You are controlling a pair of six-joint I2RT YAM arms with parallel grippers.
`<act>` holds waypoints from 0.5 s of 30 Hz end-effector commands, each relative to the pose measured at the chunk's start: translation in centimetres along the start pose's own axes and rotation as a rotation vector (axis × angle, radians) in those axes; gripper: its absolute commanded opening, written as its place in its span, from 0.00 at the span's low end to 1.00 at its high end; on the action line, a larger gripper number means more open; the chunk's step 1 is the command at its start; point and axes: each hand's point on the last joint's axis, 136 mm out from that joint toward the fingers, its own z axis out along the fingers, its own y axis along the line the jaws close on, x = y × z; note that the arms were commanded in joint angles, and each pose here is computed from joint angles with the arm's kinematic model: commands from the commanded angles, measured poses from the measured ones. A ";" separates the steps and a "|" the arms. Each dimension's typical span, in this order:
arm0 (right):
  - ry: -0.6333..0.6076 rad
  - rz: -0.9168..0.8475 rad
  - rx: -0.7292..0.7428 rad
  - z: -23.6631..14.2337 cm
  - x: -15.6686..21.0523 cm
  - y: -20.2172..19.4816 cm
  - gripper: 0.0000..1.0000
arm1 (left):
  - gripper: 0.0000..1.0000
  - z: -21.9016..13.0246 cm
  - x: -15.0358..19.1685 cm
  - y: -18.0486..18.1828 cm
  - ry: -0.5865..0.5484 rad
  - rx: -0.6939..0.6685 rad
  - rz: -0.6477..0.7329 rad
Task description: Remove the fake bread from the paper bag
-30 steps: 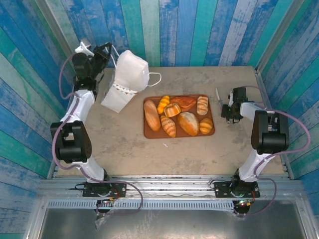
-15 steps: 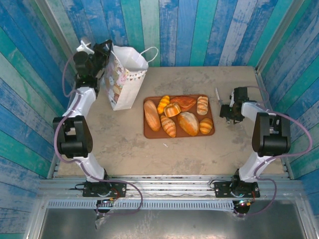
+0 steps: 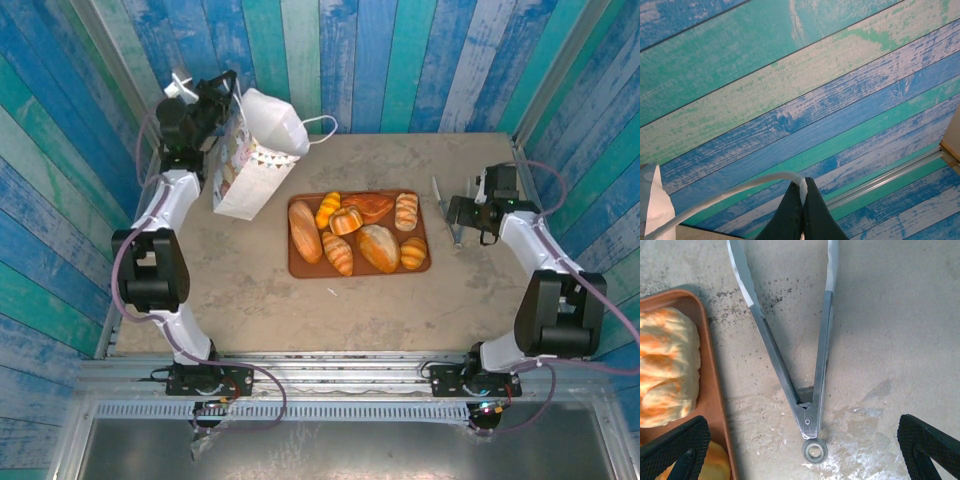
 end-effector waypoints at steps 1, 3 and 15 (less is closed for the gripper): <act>-0.008 0.001 -0.006 -1.5 -0.2 0.0 1.00 | 0.00 1.0 0.1 0.0 -0.003 0.047 -0.015; -0.011 0.007 -0.019 -1.7 -0.1 0.2 1.00 | 0.00 1.1 0.2 0.0 -0.004 0.060 -0.029; -0.016 0.020 -0.045 -2.7 0.2 0.6 1.00 | 0.00 -0.7 -0.6 3.5 -0.029 0.018 -0.079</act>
